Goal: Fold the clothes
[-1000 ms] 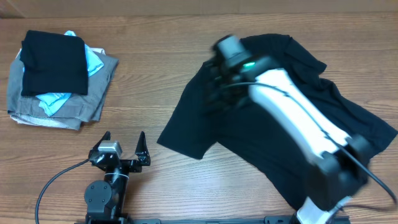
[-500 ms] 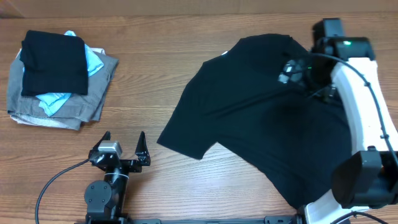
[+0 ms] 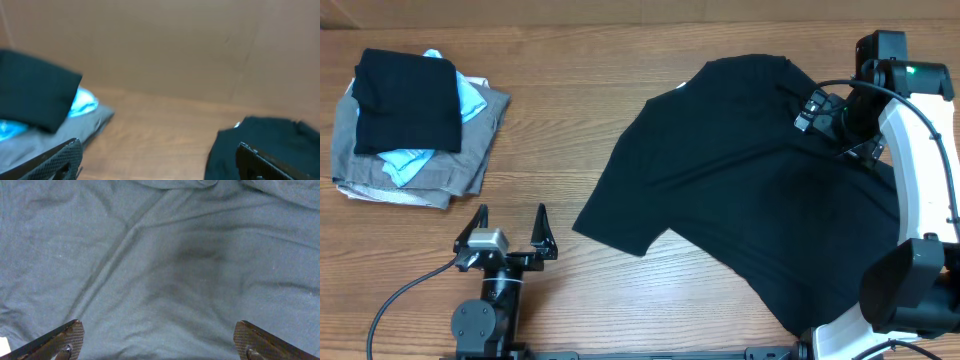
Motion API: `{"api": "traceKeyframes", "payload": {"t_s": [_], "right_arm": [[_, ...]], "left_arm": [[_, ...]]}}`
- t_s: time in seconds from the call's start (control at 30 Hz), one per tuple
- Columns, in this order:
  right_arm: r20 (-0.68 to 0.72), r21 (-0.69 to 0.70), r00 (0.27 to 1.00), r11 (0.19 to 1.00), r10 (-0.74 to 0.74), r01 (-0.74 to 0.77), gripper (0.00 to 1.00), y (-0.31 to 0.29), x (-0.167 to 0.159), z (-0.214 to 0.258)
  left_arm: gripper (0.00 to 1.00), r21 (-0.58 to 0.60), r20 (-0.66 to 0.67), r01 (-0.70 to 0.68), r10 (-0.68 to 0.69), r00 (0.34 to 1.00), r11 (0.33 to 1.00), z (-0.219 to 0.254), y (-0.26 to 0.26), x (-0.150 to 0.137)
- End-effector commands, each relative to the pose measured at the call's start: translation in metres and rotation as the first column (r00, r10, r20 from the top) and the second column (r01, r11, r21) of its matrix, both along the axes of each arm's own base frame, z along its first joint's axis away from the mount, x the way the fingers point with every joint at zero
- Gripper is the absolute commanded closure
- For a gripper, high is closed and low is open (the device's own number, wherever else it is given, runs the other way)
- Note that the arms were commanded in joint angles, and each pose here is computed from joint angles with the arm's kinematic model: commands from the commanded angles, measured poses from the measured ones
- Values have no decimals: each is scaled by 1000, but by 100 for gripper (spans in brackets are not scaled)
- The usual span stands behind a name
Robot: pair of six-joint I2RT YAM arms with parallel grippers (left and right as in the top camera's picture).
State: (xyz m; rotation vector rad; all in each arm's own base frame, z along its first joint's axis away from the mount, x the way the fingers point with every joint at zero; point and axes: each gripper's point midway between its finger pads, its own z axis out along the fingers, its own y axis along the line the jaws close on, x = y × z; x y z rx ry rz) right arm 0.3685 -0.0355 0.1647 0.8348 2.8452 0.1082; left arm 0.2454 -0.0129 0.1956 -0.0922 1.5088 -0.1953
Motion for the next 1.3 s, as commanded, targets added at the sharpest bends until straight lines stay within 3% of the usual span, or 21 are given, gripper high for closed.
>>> {"api": "traceKeyframes", "payload": {"t_s": [0.0, 0.1, 0.37, 0.6, 0.7, 0.87, 1.0, 1.17, 1.2, 1.23, 1.27], "right_arm": [[-5, -5, 1000, 1000, 1, -1, 0, 0, -1, -2], [-4, -5, 1000, 1000, 1, -1, 0, 0, -1, -2], [-4, -5, 1000, 1000, 2, -2, 0, 0, -1, -2], [-4, -5, 1000, 1000, 2, -2, 0, 0, -1, -2], [-4, -5, 1000, 1000, 2, -2, 0, 0, -1, -2], [-4, -5, 1000, 1000, 1, -1, 0, 0, -1, -2], [-4, -5, 1000, 1000, 2, -2, 0, 0, -1, -2], [-4, -5, 1000, 1000, 2, -2, 0, 0, -1, -2], [-4, -5, 1000, 1000, 2, -2, 0, 0, -1, -2], [-4, -5, 1000, 1000, 1, -1, 0, 0, -1, -2], [-4, -5, 1000, 1000, 2, -2, 0, 0, -1, -2]], "left_arm": [[0, -34, 72, 145, -142, 987, 989, 21, -24, -7], [0, -35, 72, 224, -221, 973, 974, 34, -37, -14], [0, 41, -45, 221, -219, 975, 974, 96, -38, -25], [0, 43, -318, 333, -303, 898, 942, 151, -55, 10], [0, -6, -510, 360, -313, 802, 933, 155, -60, 35], [0, -65, -740, 424, -329, 586, 903, 147, -90, 74], [0, -137, -801, 501, -393, 452, 855, 125, -135, 107], [0, -203, -856, 562, -425, 296, 802, 56, -178, 142], [4, -225, -866, 567, -429, 257, 793, 42, -184, 144], [20, -249, -875, 569, -434, 215, 784, 28, -191, 145], [47, -265, -884, 568, -431, 180, 779, 14, -196, 146]]}}
